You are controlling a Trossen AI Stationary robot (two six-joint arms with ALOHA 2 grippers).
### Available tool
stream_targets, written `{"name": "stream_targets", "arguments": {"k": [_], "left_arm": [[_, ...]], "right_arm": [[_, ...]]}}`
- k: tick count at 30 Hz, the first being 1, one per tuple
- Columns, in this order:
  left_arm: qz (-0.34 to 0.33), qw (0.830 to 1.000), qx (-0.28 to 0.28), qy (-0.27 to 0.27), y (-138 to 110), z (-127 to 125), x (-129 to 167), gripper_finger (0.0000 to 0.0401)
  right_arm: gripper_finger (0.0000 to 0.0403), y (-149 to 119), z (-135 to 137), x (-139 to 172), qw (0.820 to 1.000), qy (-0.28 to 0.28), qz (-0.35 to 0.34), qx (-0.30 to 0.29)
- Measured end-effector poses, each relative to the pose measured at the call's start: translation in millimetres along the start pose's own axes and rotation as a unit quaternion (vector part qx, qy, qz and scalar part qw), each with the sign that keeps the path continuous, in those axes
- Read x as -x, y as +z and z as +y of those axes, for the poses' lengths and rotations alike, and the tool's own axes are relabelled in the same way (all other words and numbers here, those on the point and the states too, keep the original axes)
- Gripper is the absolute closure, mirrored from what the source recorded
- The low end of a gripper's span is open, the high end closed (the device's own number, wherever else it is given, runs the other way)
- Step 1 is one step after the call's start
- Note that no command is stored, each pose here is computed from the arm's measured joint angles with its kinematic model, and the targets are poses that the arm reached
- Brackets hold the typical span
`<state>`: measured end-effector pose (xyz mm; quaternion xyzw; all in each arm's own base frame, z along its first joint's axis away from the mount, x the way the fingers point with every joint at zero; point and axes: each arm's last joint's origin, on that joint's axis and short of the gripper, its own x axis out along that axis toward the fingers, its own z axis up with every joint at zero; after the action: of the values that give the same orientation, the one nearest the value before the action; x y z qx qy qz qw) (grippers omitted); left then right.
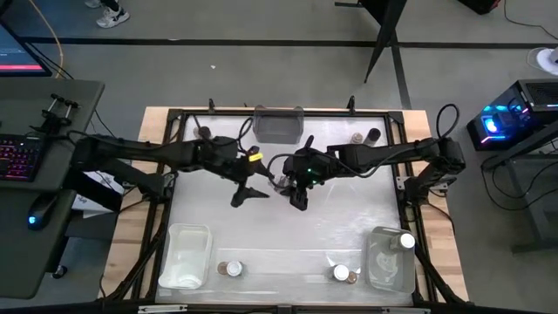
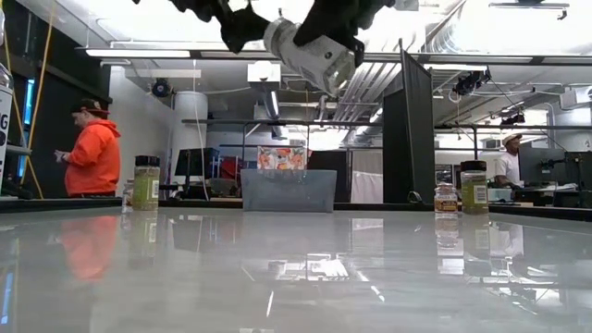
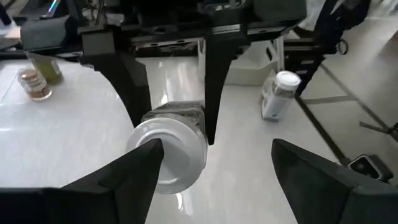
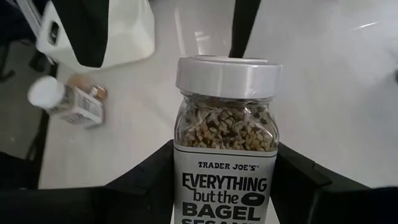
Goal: Sort spices by type
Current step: Put the top white seasoning bottle into the gray bin
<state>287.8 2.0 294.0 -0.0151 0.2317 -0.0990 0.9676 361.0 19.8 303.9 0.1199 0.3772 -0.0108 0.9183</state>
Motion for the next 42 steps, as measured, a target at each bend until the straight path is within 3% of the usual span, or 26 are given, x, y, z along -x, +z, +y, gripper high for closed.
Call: {"name": "stream_targets", "arguments": {"k": [6,9,13,22,42], "left_arm": [[-0.009,0.999,-0.005,0.039,1.1,3.2,-4.5,0.0107],[-0.04,0.997,-0.03,0.053,8.6,3.4,2.2,0.0107],[-0.03,0.995,-0.052,0.079,8.7,3.1,10.2,0.0107],[0.001,0.997,-0.043,0.066,1.5,2.6,5.3,0.0107],[-0.006,0.999,0.011,0.034,-0.1,1.5,-7.3,0.0107]], "right_arm": [[0.0209,-3.0,-1.2,0.2,1.0,-0.01,0.014,0.003],[0.0209,-2.2,-0.4,1.1,1.0,-0.005,0.012,0.006],[0.0209,-1.2,0.3,1.1,1.0,-0.003,0.006,0.009],[0.0209,3.2,0.9,1.1,0.999,-0.001,-0.017,0.033],[0.0209,7.1,0.7,1.4,0.991,-0.02,-0.038,0.124]]}}
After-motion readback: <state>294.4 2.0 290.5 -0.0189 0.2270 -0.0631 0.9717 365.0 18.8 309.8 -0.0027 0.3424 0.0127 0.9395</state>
